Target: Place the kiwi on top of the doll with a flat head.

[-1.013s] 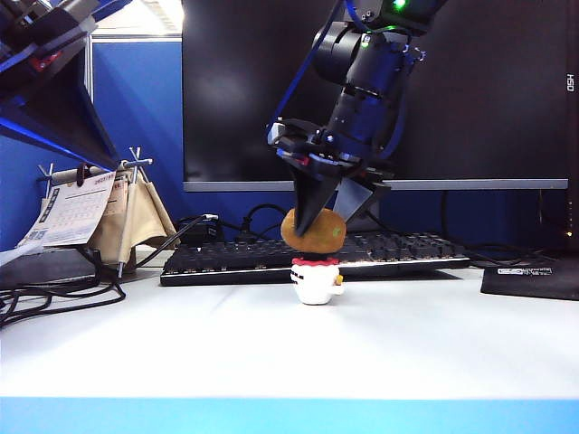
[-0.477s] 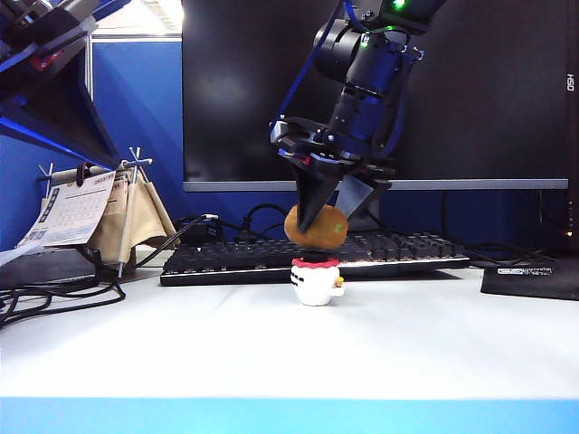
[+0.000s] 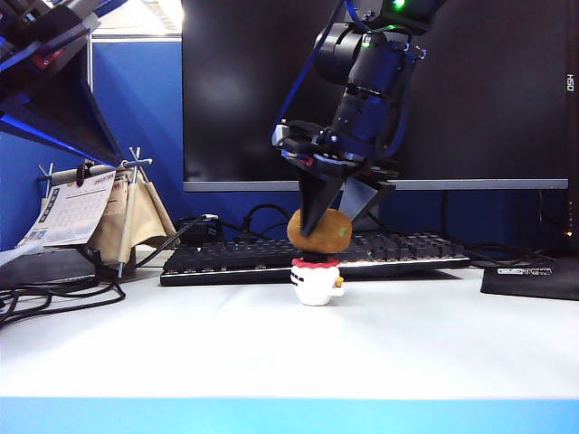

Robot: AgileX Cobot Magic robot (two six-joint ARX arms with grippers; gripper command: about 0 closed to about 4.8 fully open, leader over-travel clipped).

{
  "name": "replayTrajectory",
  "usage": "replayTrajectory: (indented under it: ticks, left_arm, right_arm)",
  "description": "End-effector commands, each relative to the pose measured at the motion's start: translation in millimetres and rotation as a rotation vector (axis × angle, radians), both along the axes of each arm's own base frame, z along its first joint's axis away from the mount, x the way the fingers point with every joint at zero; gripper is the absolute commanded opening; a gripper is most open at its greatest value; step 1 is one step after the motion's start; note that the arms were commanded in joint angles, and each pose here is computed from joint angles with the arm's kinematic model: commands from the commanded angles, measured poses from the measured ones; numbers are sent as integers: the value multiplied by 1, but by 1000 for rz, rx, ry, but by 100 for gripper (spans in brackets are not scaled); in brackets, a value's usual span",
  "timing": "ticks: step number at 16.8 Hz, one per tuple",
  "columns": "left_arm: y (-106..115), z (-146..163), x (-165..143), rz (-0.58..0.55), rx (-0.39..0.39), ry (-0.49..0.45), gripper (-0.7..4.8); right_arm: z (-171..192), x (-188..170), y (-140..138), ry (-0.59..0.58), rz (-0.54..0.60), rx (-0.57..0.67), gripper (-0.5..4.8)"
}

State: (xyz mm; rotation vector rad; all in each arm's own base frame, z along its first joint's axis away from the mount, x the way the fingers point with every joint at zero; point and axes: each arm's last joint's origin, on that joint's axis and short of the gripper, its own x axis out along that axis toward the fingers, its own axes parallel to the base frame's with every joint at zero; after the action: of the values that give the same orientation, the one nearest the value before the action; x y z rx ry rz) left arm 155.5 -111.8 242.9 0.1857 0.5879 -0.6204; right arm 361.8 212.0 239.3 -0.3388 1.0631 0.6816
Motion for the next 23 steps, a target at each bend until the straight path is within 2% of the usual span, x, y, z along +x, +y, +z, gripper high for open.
replayTrajectory:
  ticks: [1, 6, 8, 12, 15, 18, 20, 23]
  left_arm:
    - [-1, 3, 1, -2, -17, -16, -4]
    - [-1, 3, 1, -2, -20, -21, -4]
    - [-1, 4, 1, -2, -21, -21, -4]
    - [-1, 4, 1, -3, -21, -22, -4]
    - [-1, 3, 1, -3, -19, -18, -4]
    - [-1, 3, 1, -3, -19, -19, -4]
    - [-1, 3, 1, -4, -17, -21, -4]
    - [1, 6, 0, -1, 19, -66, -4]
  right_arm:
    - [3, -1, 0, -1, 10, 14, 207]
    - [3, -1, 0, -4, 7, 8, 285]
    - [3, -1, 0, -4, 8, 9, 285]
    - [3, -1, 0, -6, 10, 7, 389]
    - [3, 0, 0, -10, 10, 9, 406]
    - [6, 1, 1, -25, 4, 4, 445]
    - [19, 3, 2, -65, -1, 15, 473]
    - [54, 3, -2, -143, -10, 58, 473]
